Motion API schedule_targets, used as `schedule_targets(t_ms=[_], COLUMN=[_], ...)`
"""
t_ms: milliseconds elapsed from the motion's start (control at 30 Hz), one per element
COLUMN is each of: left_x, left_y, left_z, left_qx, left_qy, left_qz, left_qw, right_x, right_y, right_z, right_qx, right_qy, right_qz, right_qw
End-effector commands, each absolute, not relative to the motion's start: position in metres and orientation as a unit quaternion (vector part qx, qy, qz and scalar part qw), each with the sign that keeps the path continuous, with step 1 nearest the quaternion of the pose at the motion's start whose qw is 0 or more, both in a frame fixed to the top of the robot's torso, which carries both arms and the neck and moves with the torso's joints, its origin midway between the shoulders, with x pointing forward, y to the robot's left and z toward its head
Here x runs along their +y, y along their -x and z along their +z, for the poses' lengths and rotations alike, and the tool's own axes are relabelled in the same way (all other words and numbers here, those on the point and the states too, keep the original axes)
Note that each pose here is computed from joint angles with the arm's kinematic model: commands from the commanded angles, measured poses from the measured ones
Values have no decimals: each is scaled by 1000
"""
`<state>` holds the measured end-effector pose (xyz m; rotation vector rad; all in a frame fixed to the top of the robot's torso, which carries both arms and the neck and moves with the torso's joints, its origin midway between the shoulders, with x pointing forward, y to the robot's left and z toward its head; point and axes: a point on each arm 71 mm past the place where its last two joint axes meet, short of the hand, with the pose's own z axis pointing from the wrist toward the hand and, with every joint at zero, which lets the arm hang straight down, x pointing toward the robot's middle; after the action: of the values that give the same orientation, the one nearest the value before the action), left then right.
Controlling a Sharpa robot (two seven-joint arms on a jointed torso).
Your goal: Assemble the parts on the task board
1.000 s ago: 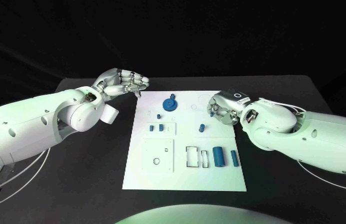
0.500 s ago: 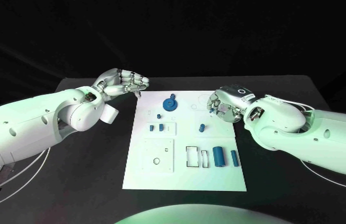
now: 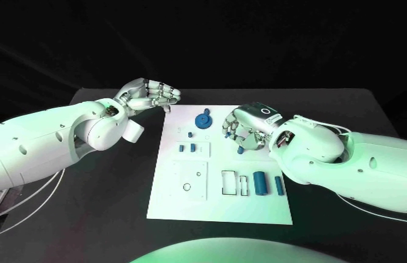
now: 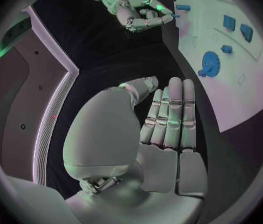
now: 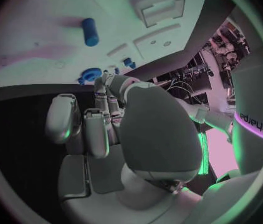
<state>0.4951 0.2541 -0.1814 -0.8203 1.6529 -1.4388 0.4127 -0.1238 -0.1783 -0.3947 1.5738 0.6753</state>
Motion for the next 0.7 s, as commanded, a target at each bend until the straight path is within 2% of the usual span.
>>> schedule_targets(t_ms=[33, 267, 500, 700], left_x=[250, 246, 245, 244], left_y=[-494, -494, -493, -493], left_z=[-181, -180, -180, -180], left_qx=[651, 649, 649, 650], left_qy=[319, 321, 321, 321], left_qz=[-576, -580, -581, -581], left_qw=[379, 374, 371, 370], right_x=[-109, -80, -68, -63], right_y=[-406, -393, -383, -378], right_z=[-182, -199, -218, -225], right_qx=[692, 706, 721, 727], right_qy=[176, 184, 180, 179], right_qz=[317, 351, 366, 373], right_qw=[624, 587, 560, 548])
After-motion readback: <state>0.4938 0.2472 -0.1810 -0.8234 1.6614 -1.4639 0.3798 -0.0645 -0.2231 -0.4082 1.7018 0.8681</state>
